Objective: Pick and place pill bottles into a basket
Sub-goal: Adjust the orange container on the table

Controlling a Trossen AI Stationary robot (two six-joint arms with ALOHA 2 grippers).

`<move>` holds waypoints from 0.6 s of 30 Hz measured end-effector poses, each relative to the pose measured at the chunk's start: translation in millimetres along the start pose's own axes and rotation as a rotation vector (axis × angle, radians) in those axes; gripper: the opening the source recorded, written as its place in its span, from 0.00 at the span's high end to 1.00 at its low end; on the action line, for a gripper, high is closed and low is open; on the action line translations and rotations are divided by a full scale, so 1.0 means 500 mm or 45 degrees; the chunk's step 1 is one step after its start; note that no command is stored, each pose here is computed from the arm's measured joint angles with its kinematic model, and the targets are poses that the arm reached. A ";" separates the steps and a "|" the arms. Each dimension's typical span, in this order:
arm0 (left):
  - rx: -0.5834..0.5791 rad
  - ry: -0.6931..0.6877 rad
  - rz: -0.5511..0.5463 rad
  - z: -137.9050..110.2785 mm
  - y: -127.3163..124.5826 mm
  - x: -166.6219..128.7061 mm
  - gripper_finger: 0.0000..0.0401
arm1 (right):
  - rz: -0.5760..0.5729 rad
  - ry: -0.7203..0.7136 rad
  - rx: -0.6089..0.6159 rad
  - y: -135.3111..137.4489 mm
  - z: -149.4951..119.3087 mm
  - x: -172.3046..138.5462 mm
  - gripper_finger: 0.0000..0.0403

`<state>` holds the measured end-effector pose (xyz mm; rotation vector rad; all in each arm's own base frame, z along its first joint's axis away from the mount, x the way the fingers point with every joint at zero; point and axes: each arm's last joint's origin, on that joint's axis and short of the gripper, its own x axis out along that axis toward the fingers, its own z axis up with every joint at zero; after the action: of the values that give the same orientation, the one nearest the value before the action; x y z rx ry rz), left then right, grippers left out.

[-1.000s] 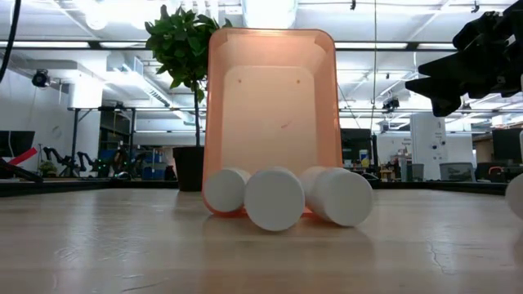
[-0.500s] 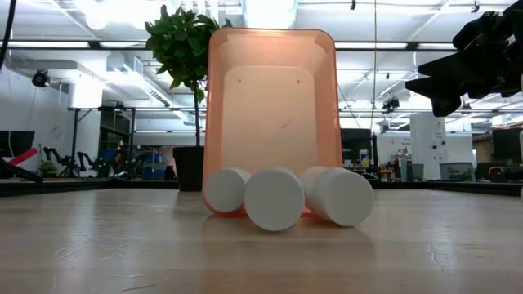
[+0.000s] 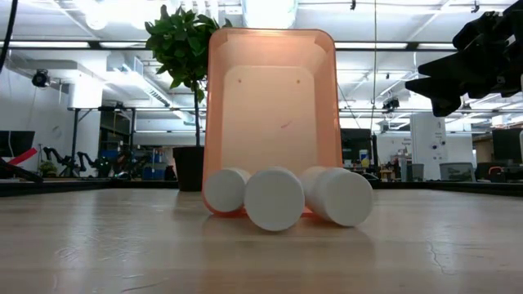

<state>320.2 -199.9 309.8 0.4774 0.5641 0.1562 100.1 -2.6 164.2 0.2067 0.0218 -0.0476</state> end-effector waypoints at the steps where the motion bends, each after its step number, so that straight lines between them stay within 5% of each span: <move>1: 0.016 0.025 0.025 -0.005 0.000 0.007 0.52 | 0.000 0.000 0.000 0.000 0.000 0.000 0.52; 18: 0.156 0.228 0.253 -0.055 -0.010 0.104 0.52 | 0.000 0.001 0.000 0.000 0.000 0.000 0.52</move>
<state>348.8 -179.5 262.1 0.6431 0.7043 0.3580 100.1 -2.6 164.0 0.2064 0.0225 -0.0477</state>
